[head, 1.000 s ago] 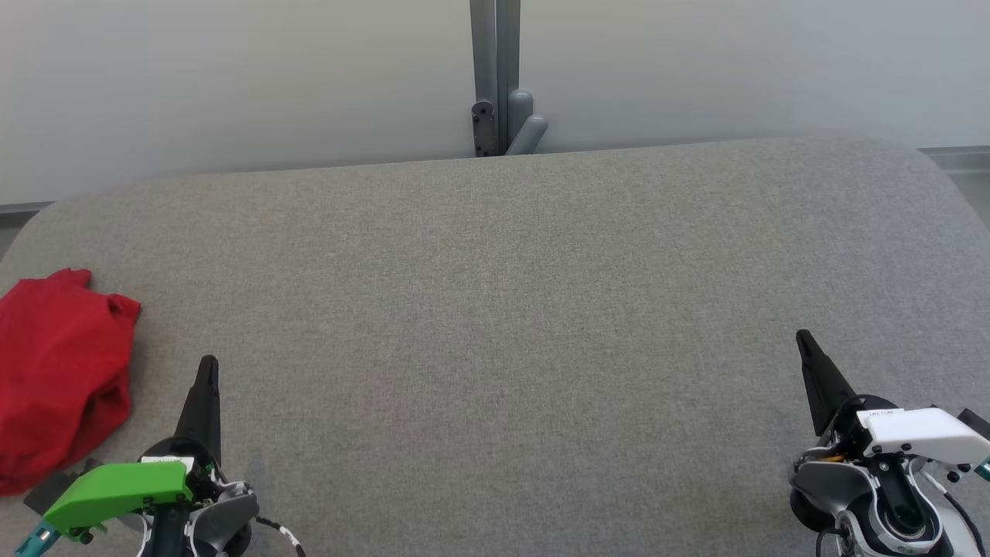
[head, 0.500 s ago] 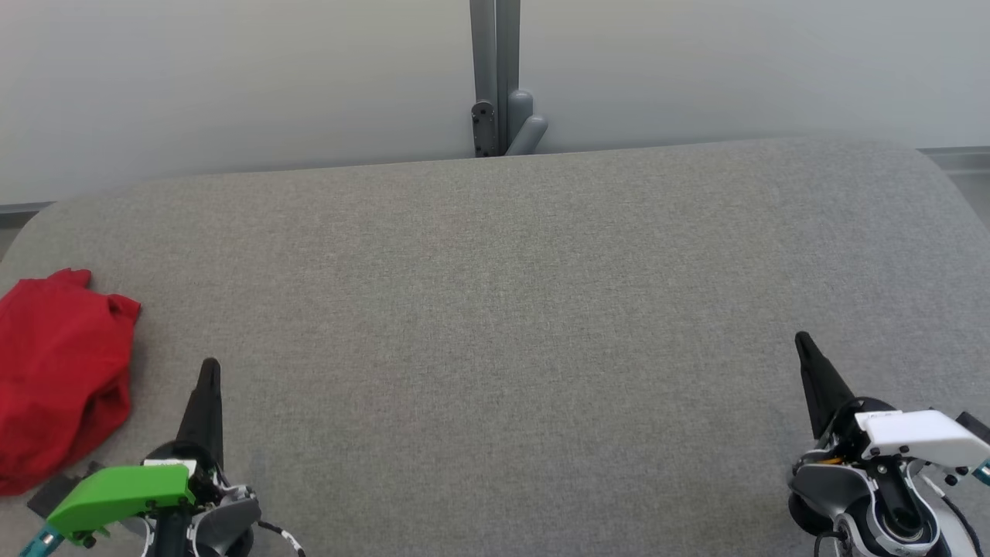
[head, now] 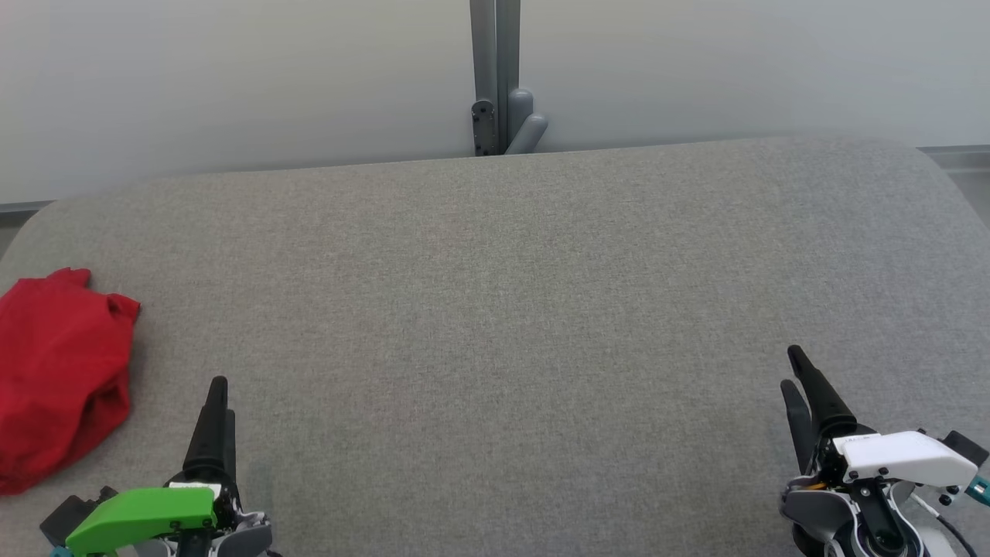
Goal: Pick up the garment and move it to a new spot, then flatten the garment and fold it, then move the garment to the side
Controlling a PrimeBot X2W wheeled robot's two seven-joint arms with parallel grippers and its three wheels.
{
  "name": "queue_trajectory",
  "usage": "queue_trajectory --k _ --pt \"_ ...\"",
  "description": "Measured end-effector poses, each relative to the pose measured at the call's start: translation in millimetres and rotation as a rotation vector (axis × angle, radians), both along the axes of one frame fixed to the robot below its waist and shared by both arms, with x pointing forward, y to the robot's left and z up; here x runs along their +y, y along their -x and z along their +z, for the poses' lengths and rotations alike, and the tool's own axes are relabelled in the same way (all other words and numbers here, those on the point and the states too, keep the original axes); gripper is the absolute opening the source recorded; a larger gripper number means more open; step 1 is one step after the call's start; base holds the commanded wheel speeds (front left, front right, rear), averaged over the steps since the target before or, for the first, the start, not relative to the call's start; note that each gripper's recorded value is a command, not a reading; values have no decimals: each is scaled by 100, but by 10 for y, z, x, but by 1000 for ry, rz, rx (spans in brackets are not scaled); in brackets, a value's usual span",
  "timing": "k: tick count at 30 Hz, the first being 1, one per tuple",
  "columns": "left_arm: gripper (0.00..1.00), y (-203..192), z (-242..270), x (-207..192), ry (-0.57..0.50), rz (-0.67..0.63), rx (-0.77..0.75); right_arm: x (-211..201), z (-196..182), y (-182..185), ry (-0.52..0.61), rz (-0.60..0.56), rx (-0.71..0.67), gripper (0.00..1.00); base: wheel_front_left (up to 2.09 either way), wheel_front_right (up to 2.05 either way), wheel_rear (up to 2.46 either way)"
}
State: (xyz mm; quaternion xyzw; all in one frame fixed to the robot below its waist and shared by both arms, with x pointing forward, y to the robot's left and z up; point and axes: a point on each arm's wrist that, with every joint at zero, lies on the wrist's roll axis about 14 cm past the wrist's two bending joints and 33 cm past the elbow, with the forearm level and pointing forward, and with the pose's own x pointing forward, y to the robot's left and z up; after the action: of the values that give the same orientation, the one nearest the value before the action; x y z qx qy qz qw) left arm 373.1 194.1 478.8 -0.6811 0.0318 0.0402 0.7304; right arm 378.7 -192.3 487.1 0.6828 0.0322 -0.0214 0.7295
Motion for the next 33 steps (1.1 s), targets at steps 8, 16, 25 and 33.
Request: queue_trajectory --k 8,16,25,33 --pt "100 -2 -14 -12 -165 -11 10 -35 4 -5 183 5 3 100 0 0 0" --pt "100 -2 -17 -12 -368 -28 17 0 22 -15 365 22 -4 100 0 0 0" --pt "100 -1 -35 -48 -568 -50 41 48 64 -27 538 38 -26 100 0 0 0" --pt "100 22 -99 -80 -701 -71 62 74 95 -30 665 46 -45 100 0 0 0"
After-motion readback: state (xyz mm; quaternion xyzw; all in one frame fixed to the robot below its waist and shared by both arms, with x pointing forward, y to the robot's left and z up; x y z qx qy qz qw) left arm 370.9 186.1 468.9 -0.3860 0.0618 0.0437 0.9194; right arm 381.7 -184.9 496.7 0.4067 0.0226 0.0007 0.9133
